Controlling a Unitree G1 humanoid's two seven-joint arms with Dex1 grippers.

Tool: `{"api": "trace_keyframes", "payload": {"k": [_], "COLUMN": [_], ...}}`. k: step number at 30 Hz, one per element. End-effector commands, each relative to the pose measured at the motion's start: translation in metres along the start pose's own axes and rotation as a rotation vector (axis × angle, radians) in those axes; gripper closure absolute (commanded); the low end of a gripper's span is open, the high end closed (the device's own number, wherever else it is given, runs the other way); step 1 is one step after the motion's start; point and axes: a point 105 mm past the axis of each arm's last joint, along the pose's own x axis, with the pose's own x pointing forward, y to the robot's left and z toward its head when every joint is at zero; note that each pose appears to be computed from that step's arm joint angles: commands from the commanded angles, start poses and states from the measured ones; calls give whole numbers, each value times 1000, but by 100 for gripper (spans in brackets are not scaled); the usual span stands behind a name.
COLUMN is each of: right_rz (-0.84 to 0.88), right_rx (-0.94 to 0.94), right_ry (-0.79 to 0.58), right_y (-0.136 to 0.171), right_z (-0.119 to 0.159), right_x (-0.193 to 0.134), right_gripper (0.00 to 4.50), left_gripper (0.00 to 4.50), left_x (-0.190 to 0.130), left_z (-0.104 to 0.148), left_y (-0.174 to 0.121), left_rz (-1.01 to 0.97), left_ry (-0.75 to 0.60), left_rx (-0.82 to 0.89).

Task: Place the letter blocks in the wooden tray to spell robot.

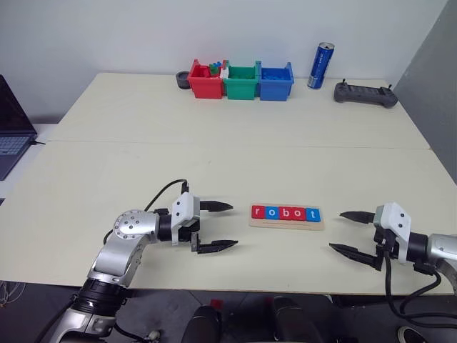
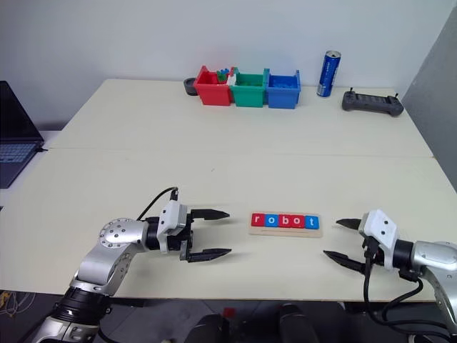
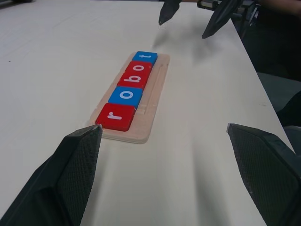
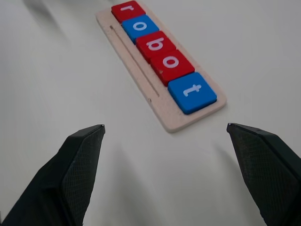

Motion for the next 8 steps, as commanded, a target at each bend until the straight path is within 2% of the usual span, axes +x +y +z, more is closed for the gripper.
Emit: {"api": "trace_keyframes", "payload": {"k": [1, 8], "right_rz": [-26, -21], "right_rx": [-44, -55], "right_ry": [-12, -26], "right_y": [-6, -9], "right_z": [9, 14], "right_x": [-4, 1], "right_gripper": [1, 1], "left_gripper": [0, 0], "left_x": [-3, 2], "left_z": [8, 0], "left_y": [6, 11], "left_rz": [42, 82], "left_ry": [11, 71], "left_rx": [52, 57]}}
